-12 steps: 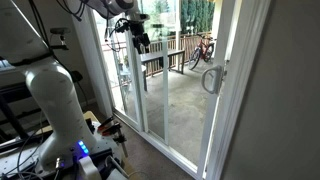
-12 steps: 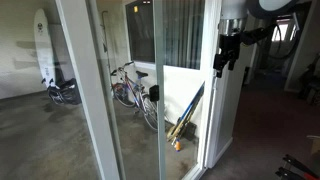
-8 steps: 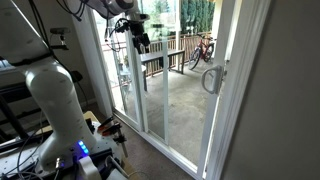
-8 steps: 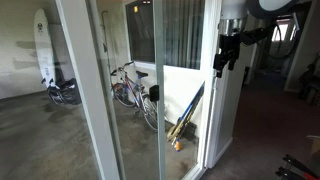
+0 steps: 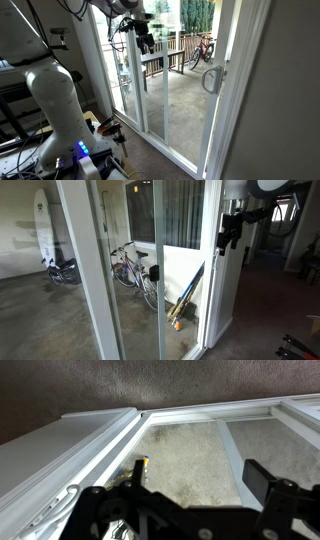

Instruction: Slide open the door

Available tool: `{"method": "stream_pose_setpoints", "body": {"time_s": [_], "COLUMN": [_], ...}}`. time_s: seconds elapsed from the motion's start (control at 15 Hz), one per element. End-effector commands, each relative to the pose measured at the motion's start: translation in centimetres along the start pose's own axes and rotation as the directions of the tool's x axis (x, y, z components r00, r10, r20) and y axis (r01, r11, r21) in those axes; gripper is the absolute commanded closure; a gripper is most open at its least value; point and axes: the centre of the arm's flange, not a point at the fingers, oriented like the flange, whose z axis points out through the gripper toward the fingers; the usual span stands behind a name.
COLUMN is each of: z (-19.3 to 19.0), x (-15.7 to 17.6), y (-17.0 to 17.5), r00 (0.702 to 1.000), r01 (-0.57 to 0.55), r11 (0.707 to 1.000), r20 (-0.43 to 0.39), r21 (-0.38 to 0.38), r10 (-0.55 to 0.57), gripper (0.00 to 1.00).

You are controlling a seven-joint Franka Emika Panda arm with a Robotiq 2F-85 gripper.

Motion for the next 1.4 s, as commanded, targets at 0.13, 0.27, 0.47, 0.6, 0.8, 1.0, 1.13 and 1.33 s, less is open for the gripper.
{"method": "stream_pose_setpoints", "body": {"time_s": [0.13,0.27,0.47,0.6,0.8,1.0,1.13,1.33], "z": [2.0,2.3,2.5,2.9,3.4,3.3,3.5,3.9], "x": [0.5,1.1,1.7,1.9,2.0,1.4,1.5,1.4], "y": [12.5,17.6,23.8,26.4,28.0,27.8,27.7,27.7], "r00": [0.99,0.979,0.96,0.953,0.961,0.96,0.961,0.959], "r01": [0.11,0.128,0.102,0.083,0.037,0.021,0.022,0.008], "r11": [0.992,0.988,0.987,0.984,0.974,0.979,0.979,0.981], "r20": [-0.089,-0.168,-0.271,-0.3,-0.275,-0.279,-0.275,-0.281], "r21": [0.054,0.091,0.123,0.16,0.222,0.201,0.202,0.193], "r10": [-0.105,-0.112,-0.065,-0.032,0.026,0.037,0.036,0.047], "gripper": [0.0,0.0,0.0,0.0,0.0,0.0,0.0,0.0]}}
